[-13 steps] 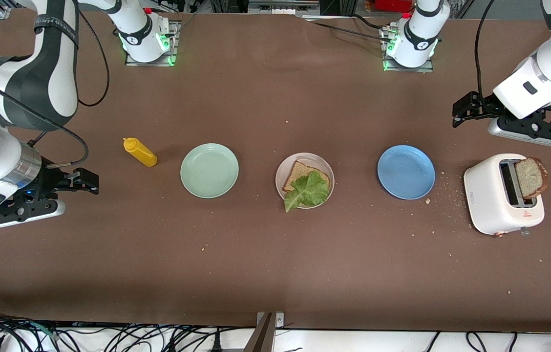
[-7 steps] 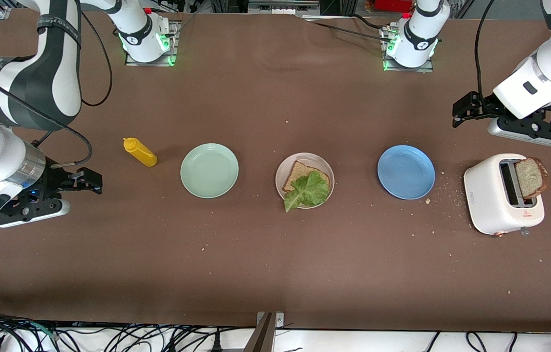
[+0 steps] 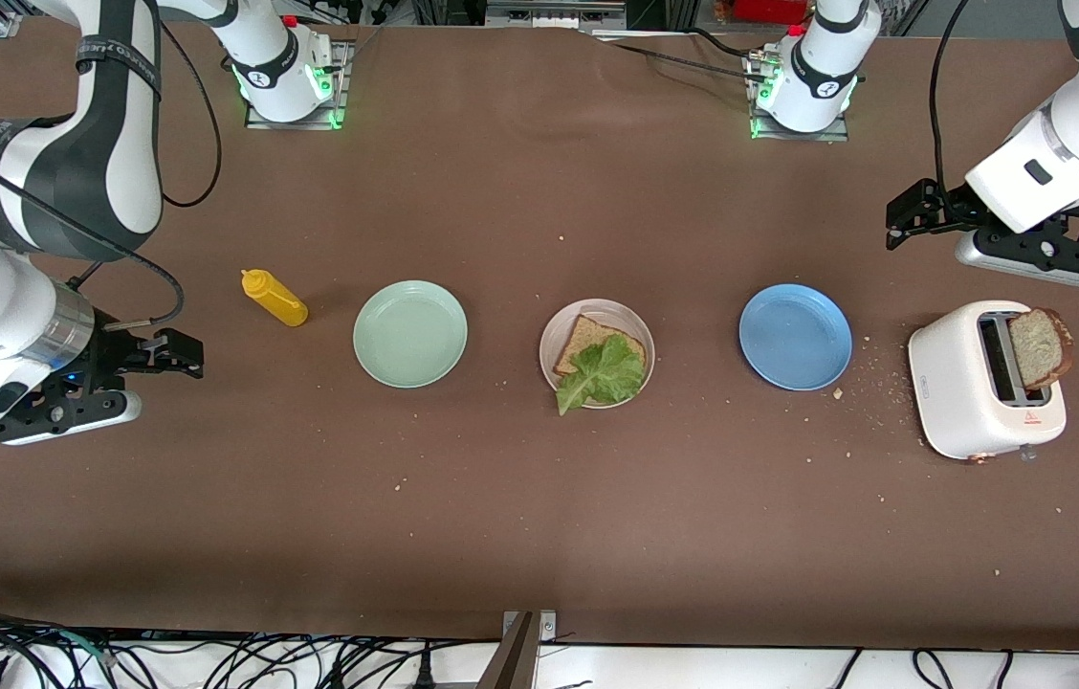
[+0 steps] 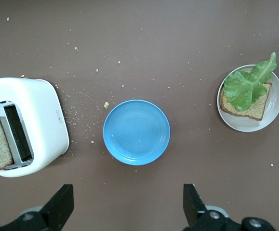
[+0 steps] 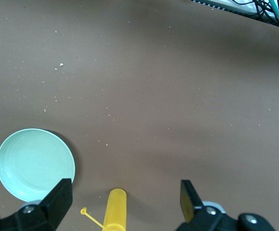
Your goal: Make sandwich in beige plate with both arms
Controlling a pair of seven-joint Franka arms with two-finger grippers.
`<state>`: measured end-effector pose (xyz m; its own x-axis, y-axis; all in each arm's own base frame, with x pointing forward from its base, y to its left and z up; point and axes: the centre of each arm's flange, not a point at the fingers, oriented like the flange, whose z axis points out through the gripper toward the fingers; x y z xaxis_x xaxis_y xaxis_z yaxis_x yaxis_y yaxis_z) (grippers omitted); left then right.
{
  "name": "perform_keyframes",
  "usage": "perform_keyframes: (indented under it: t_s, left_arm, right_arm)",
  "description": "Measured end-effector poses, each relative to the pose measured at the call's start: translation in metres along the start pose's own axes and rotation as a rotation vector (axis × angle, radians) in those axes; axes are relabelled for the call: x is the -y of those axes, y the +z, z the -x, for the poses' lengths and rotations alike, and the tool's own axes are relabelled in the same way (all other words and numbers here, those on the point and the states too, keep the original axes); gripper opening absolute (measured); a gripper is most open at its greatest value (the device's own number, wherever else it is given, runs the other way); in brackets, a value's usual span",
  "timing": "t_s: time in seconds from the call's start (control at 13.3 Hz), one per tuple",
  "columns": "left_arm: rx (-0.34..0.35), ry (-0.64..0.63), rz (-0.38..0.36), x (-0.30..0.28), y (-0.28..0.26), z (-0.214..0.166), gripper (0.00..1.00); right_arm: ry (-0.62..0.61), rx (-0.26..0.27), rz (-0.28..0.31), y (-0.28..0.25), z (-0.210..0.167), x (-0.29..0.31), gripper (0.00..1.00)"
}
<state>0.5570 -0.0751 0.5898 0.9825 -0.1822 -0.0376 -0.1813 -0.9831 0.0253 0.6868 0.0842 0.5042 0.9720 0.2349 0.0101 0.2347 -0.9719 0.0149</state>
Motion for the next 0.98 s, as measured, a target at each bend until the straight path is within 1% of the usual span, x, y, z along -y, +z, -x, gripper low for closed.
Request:
perform_keyframes:
  t_s: [0.6,0.83,0.9,0.98]
  left_arm:
    - [0.002,0.001,0.000,0.000,0.001,0.000,1.00]
    - [0.025,-0.002,0.001,0.002,0.013,-0.006,1.00]
    - [0.034,-0.004,-0.008,0.005,0.018,-0.009,1.00]
    - [0.046,-0.008,-0.033,0.011,0.025,-0.011,1.00]
  right_arm:
    - [0.006,0.000,0.003,-0.001,0.001,-0.004,1.00]
    - [0.010,0.001,0.003,-0.003,0.002,-0.008,1.00]
    - [0.009,0.004,-0.001,-0.004,0.004,-0.007,1.00]
    - [0.011,0.008,-0.008,-0.007,0.005,-0.007,1.00]
